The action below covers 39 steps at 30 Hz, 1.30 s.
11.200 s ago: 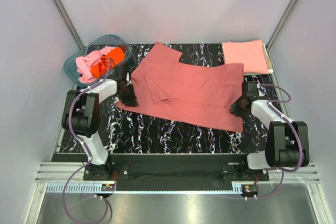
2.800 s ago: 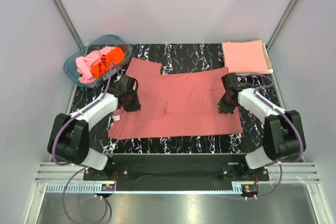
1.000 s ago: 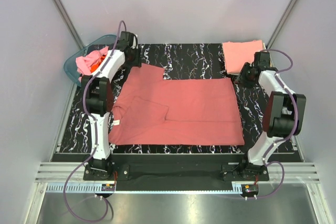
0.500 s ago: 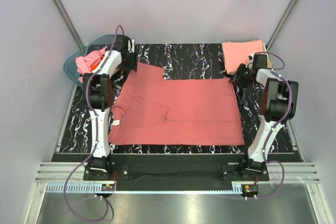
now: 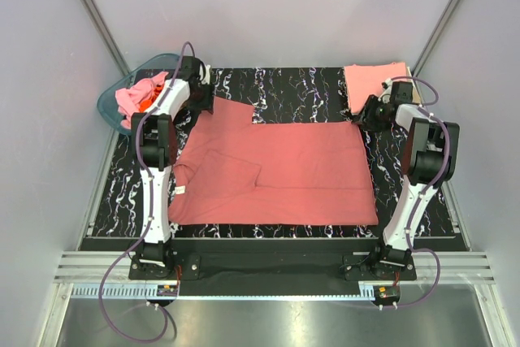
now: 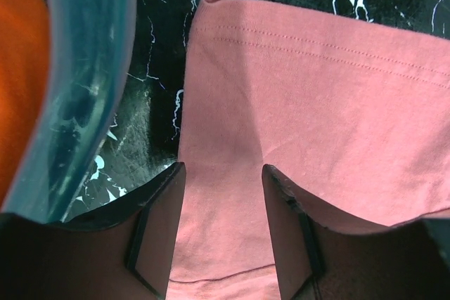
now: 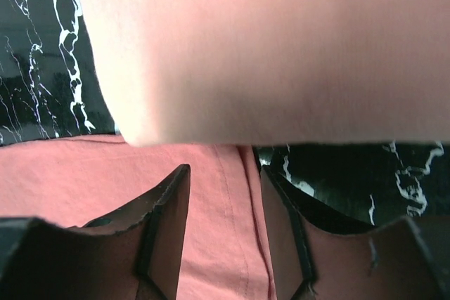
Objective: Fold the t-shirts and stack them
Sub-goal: Fold the tshirt
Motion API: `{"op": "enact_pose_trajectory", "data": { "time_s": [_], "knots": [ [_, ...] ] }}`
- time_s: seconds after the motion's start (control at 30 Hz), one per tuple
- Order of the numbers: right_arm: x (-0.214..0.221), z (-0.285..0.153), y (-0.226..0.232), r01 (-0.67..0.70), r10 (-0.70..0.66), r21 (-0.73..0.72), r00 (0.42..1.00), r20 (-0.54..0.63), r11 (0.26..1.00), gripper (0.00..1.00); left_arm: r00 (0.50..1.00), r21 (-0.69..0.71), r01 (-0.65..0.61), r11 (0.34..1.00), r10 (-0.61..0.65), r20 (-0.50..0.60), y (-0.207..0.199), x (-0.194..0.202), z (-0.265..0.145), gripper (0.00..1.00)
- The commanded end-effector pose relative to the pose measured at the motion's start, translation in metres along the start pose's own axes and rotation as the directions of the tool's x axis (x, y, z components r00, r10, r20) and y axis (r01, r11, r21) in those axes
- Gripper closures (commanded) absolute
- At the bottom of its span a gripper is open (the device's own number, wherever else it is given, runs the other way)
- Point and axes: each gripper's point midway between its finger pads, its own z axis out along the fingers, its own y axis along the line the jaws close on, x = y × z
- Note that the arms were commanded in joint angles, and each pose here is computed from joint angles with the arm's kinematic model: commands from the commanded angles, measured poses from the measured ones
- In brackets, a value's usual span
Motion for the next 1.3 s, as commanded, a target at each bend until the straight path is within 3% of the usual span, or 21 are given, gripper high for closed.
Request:
{"op": "enact_pose_trajectory", "data": {
  "time_s": [0.0,0.37,0.43,0.53,0.57,0.63,0.67,0.77,0.8,1.1,1.27],
  "knots": [
    [-0.016,0.003,0.009,0.053,-0.052,-0.056,0.998,0.02,0.997,0.48,1.0,0.017,-0.014,1.0,0.014,-0.002,0.016,0.0,0.008,0.46],
    [-0.014,0.011,0.003,0.046,-0.046,-0.043,0.999,-0.005,0.998,0.47,0.998,0.061,-0.048,0.997,0.05,-0.035,0.014,0.01,0.018,0.51],
    [-0.016,0.013,0.004,0.045,-0.046,-0.051,0.999,-0.011,0.998,0.48,0.998,0.07,-0.048,0.996,0.05,-0.026,0.014,0.008,0.017,0.69],
    [-0.014,0.015,0.004,0.043,-0.045,-0.058,0.999,-0.026,0.997,0.51,0.999,0.088,-0.046,0.995,0.047,-0.009,0.009,0.001,0.013,0.85],
    [-0.015,0.014,0.006,0.049,-0.05,-0.065,0.998,-0.022,0.997,0.55,0.999,0.094,-0.044,0.995,0.045,-0.003,0.008,-0.001,0.01,0.95],
    [-0.015,0.014,0.005,0.053,-0.054,-0.065,0.998,-0.023,0.996,0.65,0.999,0.118,-0.038,0.992,0.035,0.03,0.001,-0.013,-0.001,1.0],
    [-0.016,0.013,0.006,0.056,-0.057,-0.063,0.998,-0.019,0.996,0.77,0.999,0.13,-0.028,0.991,0.023,0.041,-0.002,-0.017,-0.006,1.0],
    [-0.017,0.011,0.009,0.065,-0.066,-0.073,0.998,-0.014,0.995,0.97,0.996,0.17,-0.025,0.985,0.009,0.094,-0.014,-0.036,-0.027,1.0],
    [-0.019,0.01,0.01,0.068,-0.069,-0.073,0.998,-0.009,0.995,1.0,0.993,0.177,-0.036,0.984,0.016,0.115,-0.018,-0.042,-0.037,1.0],
    [-0.032,-0.018,0.024,0.07,-0.066,-0.068,0.995,0.071,0.995,1.0,0.98,0.167,-0.072,0.983,0.039,0.193,-0.031,-0.062,-0.076,1.0],
    [-0.033,-0.03,0.021,0.041,-0.038,-0.022,0.994,0.099,0.999,1.0,0.984,0.146,-0.063,0.987,0.037,0.175,-0.028,-0.051,-0.084,1.0]
  ]
}}
